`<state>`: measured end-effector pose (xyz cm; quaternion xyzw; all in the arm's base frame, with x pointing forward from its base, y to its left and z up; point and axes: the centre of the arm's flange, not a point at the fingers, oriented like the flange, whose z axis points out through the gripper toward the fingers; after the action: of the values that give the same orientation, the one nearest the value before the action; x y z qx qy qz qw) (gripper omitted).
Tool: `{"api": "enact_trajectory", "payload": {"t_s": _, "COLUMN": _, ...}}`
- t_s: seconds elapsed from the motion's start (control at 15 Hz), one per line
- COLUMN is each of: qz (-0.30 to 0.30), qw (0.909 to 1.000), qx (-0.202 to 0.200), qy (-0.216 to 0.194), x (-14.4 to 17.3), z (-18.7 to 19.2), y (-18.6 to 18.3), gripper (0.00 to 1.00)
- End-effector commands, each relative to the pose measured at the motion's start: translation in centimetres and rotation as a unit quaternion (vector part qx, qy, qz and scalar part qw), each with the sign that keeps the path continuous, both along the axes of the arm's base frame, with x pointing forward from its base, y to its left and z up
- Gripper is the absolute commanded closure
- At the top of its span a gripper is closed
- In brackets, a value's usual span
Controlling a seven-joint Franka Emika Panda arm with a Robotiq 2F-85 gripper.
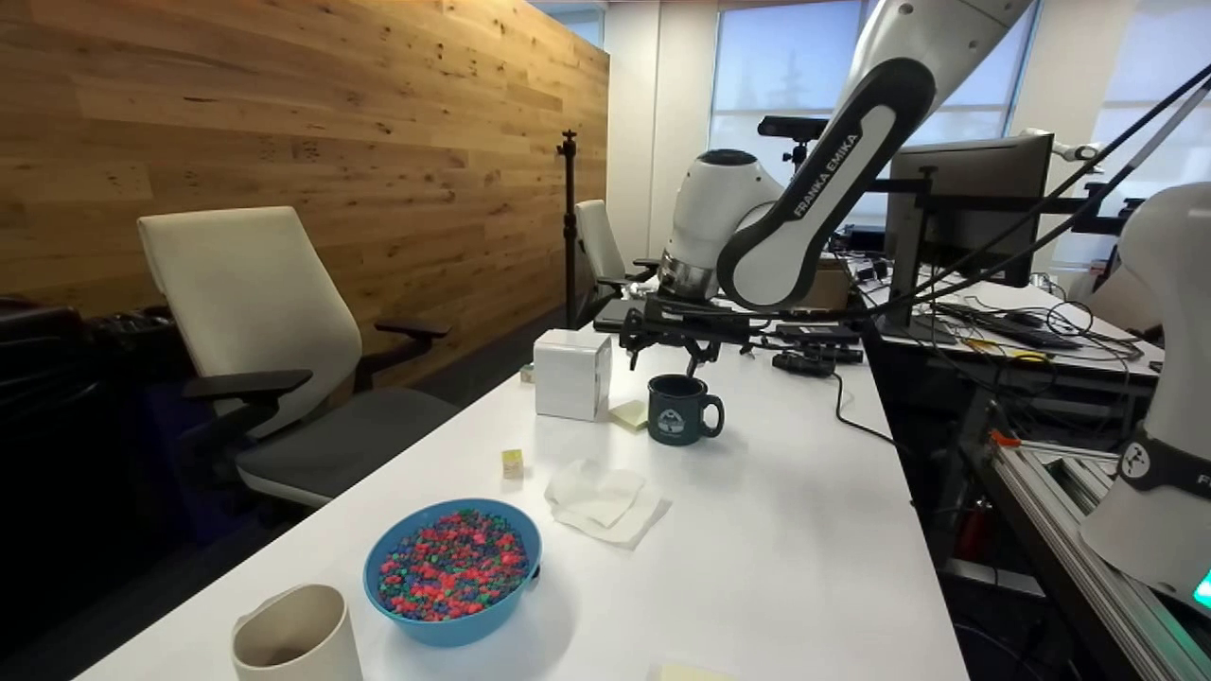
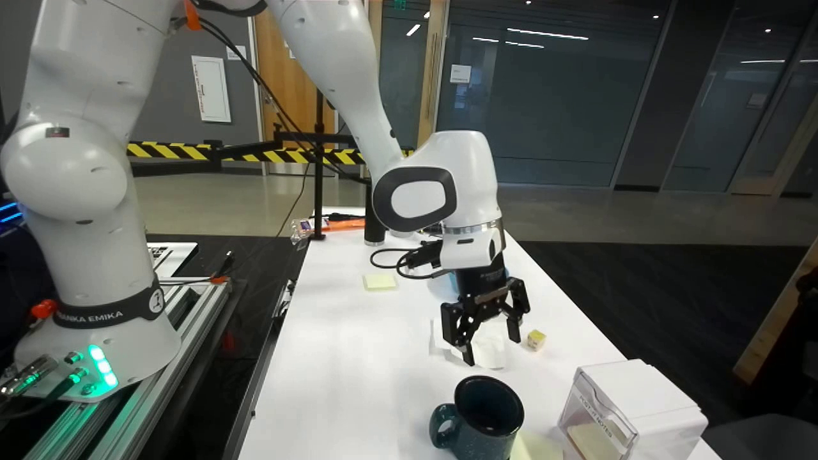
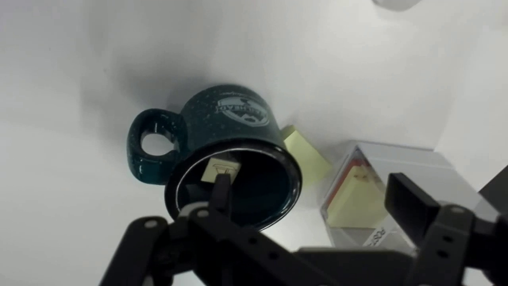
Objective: Put the cube in the mug cup
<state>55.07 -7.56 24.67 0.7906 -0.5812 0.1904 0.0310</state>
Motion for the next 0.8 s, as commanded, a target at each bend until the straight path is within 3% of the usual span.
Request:
{"api": "enact_trajectory", "payload": {"t_s": 0.0, "qz": 0.098, "qw": 0.9950, "qx": 0.012, "qy": 0.017, "x": -1.1, "z": 1.5, "y": 2.6, "gripper": 0.00}}
{"api": "enact_trajectory", "payload": {"t_s": 0.2, "qz": 0.176, "qw": 0.9839, "qx": 0.018, "qy": 0.028, "x": -1.0, "z": 1.5, "y": 5.3, "gripper": 0.00}}
{"api": "enact_trajectory", "payload": {"t_s": 0.4, "qz": 0.252, "qw": 0.9666, "qx": 0.021, "qy": 0.041, "x": -1.5, "z": 1.4, "y": 7.6, "gripper": 0.00}}
{"api": "enact_trajectory", "payload": {"t_s": 0.73, "qz": 0.318, "qw": 0.9467, "qx": 0.015, "qy": 0.049, "x": -1.7, "z": 1.5, "y": 8.9, "gripper": 0.00}}
